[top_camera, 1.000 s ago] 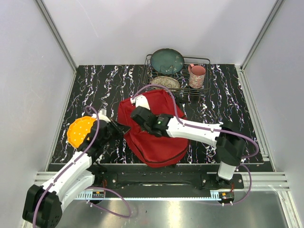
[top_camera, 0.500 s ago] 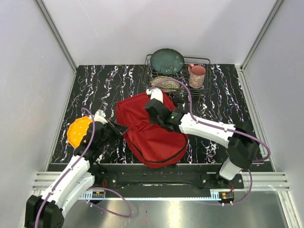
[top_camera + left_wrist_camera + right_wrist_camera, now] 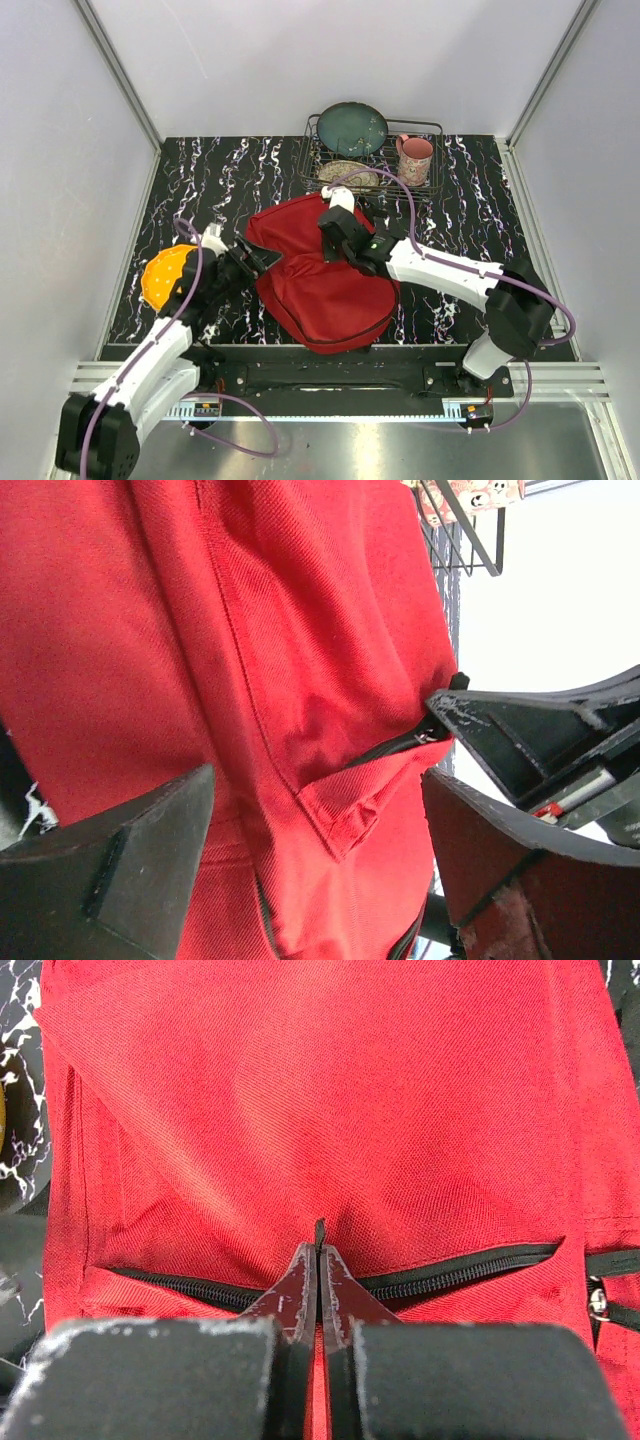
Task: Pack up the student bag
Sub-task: Zip the student bag at the center of the board.
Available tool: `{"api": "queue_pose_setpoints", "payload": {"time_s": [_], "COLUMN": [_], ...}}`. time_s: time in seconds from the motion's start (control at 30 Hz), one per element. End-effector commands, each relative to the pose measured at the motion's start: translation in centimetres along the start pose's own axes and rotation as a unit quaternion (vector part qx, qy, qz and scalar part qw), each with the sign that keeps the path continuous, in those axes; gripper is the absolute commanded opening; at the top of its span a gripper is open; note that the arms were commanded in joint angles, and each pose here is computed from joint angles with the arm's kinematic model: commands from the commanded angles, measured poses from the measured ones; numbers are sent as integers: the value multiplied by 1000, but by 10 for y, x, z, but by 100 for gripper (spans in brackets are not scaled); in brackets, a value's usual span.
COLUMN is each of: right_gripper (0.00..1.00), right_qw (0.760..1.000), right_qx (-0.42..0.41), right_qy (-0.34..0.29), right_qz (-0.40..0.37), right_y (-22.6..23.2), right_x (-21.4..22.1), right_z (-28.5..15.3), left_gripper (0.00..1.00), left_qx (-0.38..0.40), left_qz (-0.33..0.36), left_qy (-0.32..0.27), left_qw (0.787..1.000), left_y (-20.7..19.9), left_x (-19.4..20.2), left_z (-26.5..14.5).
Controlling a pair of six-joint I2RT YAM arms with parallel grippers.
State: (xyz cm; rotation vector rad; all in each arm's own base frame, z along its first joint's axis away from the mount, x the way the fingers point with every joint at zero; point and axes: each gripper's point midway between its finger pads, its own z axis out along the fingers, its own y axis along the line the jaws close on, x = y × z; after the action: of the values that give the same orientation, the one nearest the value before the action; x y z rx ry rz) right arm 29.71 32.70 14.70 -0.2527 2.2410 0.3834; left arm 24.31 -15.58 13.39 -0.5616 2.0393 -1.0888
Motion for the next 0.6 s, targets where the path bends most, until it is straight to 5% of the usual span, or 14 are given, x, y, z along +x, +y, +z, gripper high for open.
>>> {"api": "queue_pose_setpoints", "payload": {"time_s": [0.0,0.27,0.57], "right_gripper": [0,0,0], "right_qw": [999,999,998], "right_qx": [-27,-35,-44], "right_qy": [-24,-21,-18], "right_qz": [28,31,31], "right_y": [7,7,9], "right_x": [-17,-13,-8], "right_z": [-13,-15,-17], "left_gripper": [90,87,31], "left_qx": [75,52,23], "left_qz": [8,-21,-27], "left_qy": [17,87,76], "left_qw": [997,995,997], "left_y": [-46,-32,-16], "left_x": [-12,8,7], "left_z": [10,46,58]}}
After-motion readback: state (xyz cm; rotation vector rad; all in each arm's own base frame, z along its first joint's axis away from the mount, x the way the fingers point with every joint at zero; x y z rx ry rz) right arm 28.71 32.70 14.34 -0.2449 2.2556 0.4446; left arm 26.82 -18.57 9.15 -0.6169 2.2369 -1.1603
